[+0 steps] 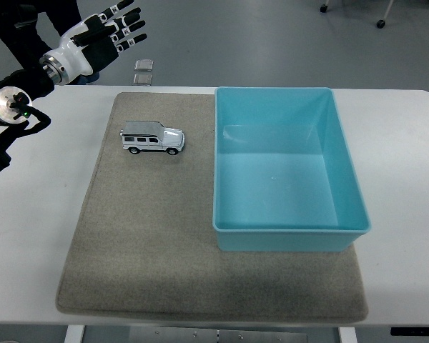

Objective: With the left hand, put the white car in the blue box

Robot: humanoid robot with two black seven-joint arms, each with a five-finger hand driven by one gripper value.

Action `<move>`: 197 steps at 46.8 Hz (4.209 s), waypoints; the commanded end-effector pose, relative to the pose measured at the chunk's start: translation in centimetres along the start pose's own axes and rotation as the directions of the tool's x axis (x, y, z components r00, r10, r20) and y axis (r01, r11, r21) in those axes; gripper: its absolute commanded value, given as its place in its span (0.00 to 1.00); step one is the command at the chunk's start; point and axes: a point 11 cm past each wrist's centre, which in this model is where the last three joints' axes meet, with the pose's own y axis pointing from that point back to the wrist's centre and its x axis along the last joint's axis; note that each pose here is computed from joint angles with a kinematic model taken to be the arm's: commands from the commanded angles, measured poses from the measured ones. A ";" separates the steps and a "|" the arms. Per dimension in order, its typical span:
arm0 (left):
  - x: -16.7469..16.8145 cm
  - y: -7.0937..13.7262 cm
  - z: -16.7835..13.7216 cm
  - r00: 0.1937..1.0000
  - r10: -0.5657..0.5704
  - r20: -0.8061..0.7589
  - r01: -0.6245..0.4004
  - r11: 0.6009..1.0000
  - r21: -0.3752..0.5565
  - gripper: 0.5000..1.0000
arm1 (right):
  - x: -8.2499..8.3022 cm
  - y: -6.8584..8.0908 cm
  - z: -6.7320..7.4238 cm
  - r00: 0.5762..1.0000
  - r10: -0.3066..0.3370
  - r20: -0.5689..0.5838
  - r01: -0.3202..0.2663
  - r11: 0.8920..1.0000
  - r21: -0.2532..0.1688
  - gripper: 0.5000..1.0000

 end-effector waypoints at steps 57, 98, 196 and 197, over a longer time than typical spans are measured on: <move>-0.4 1.7 -1.7 0.537 -0.250 0.806 0.072 0.965 0.251 0.99 | 0.0 0.0 0.0 1.000 0.000 0.000 0.000 1.000 0.000 0.87; -0.7 3.9 -6.2 -0.100 -0.351 0.931 -0.006 0.936 0.352 0.98 | 0.0 0.0 0.0 1.000 0.000 0.000 0.000 1.000 0.000 0.87; -9.3 -0.5 5.7 -0.253 -0.282 0.925 0.109 0.942 0.317 0.00 | 0.0 0.0 0.0 1.000 0.000 0.000 0.000 1.000 0.000 0.87; -9.7 -0.6 5.9 -0.256 -0.282 0.925 0.116 0.941 0.319 0.00 | 0.0 0.0 0.0 1.000 0.000 0.000 0.000 1.000 0.000 0.87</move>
